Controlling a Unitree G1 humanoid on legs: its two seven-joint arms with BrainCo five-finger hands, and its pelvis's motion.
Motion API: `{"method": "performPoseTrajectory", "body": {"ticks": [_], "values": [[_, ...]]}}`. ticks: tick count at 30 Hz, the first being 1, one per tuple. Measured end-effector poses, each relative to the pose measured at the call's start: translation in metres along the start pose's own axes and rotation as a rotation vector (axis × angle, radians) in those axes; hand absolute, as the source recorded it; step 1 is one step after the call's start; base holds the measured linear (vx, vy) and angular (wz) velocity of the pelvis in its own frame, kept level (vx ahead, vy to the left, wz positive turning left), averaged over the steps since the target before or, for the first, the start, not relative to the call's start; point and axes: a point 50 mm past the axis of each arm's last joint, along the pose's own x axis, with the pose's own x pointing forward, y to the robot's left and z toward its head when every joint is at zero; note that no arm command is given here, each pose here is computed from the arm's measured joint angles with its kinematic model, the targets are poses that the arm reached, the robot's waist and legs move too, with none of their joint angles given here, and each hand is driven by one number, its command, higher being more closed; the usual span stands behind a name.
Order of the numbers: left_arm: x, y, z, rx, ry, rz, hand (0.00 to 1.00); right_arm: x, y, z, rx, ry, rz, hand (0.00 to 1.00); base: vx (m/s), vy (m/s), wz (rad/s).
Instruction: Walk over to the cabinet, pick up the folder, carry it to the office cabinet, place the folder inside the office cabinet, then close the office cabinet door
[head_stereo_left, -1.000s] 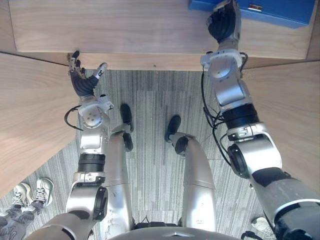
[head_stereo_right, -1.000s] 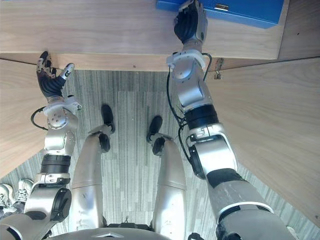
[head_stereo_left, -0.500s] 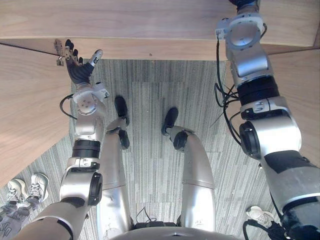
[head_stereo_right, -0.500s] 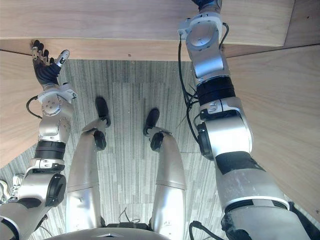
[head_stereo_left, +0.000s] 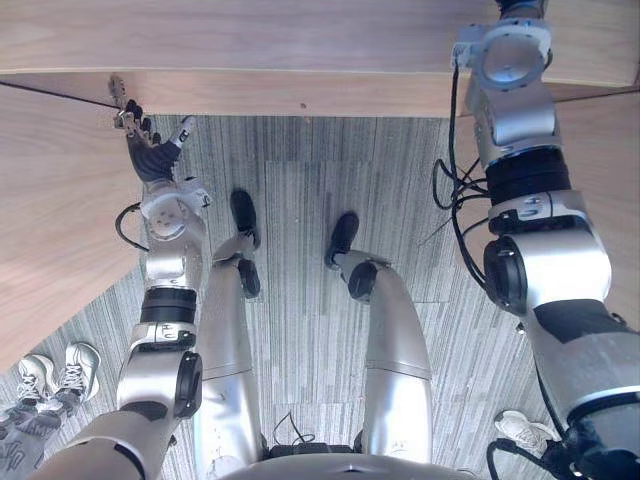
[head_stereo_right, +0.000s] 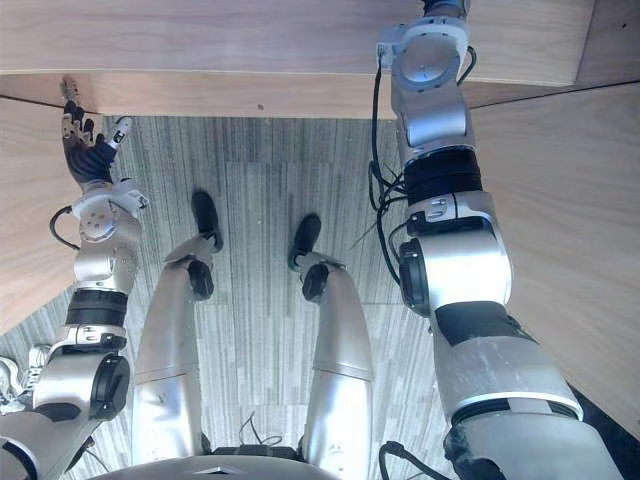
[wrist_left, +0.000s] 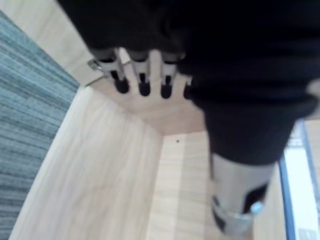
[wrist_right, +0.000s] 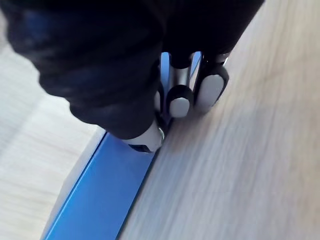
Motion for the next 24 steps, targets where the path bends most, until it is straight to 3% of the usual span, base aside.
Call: {"method": "performPoseTrajectory", "body": {"ticks": [13, 17, 24], "values": [[-0.017, 0.005, -0.005, -0.017, -0.001, 0.001, 0.00, -0.028, -0.019, -0.029, 0.035, 0.020, -0.036, 1.00, -0.04, -0.016, -0.05], [-0.030, 0.019, -0.010, 0.017, 0.002, 0.013, 0.00, -0.068, -0.024, -0.048, 0.067, 0.023, -0.020, 1.00, -0.01, -0.005, 0.00], [-0.061, 0.029, -0.026, 0.111, 0.040, -0.061, 0.00, -0.144, -0.038, -0.061, -0.016, -0.077, 0.077, 1.00, -0.01, -0.002, -0.03]]}}
